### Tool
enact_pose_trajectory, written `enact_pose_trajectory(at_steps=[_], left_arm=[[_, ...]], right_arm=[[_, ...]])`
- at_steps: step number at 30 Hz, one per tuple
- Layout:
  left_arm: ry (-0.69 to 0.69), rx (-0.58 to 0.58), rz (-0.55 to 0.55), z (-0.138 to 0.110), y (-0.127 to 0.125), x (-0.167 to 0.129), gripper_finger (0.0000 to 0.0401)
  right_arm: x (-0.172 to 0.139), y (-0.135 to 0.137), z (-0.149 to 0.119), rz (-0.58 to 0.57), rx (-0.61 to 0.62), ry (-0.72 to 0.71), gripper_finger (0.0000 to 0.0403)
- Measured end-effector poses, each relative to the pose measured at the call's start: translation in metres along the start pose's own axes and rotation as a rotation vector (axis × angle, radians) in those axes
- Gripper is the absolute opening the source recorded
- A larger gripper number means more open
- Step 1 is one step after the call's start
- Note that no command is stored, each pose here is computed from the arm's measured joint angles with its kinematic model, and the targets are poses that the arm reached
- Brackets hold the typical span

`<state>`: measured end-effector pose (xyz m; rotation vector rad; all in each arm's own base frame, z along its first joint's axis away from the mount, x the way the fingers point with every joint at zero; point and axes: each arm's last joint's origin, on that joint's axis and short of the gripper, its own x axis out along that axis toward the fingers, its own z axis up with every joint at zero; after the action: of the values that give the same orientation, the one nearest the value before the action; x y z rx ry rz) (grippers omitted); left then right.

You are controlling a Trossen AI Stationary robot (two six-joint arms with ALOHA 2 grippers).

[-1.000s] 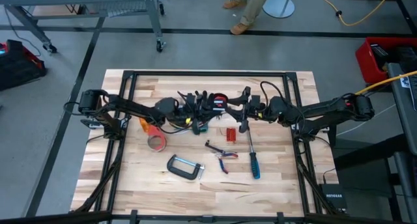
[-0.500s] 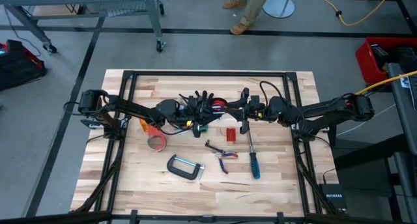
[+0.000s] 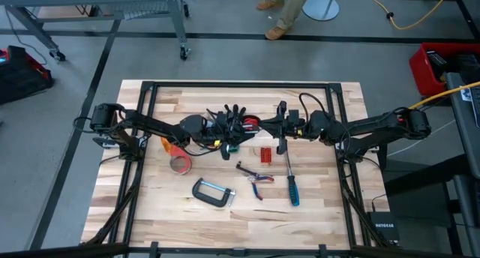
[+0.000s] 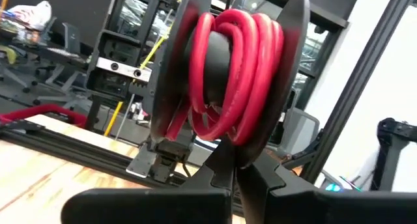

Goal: Coil cords
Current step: Uncoil the red wire from the black spool

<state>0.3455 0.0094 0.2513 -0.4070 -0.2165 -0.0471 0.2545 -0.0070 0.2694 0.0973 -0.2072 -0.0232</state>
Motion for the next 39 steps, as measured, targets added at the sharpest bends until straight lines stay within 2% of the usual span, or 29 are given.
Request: enact_pose_trajectory(at_steps=[5, 9, 15, 19, 23, 28, 34, 39], left_arm=[[0.01, -0.072, -0.026, 0.0, 0.0, 0.0, 0.0022], [0.016, -0.118, -0.049, 0.002, -0.001, 0.0, 0.0046], [0.024, -0.134, -0.06, 0.001, -0.002, -0.001, 0.0083], [0.026, -0.115, -0.066, 0.001, -0.003, 0.0, 0.0098], [0.029, 0.049, -0.091, -0.002, -0.011, 0.0, 0.0097], [0.021, 0.342, -0.138, -0.01, -0.03, -0.001, 0.0078], [-0.02, 0.666, -0.121, -0.015, -0.046, -0.003, 0.0066], [-0.086, 0.783, -0.135, -0.012, -0.054, -0.003, 0.0075]], right_arm=[[-0.002, 0.0, 0.003, -0.001, -0.002, -0.004, 0.0003], [-0.009, 0.002, 0.015, 0.002, -0.025, -0.034, 0.0002], [-0.025, 0.003, 0.032, -0.007, -0.026, -0.025, 0.0001], [-0.037, 0.005, 0.043, 0.013, 0.019, -0.019, 0.0001], [-0.05, 0.007, 0.053, 0.058, 0.097, -0.016, 0.0001], [-0.064, 0.008, 0.064, 0.077, 0.17, -0.032, 0.0], [-0.067, 0.008, 0.066, 0.085, 0.309, -0.036, 0.0], [-0.057, 0.007, 0.055, 0.063, 0.392, 0.017, 0.0]])
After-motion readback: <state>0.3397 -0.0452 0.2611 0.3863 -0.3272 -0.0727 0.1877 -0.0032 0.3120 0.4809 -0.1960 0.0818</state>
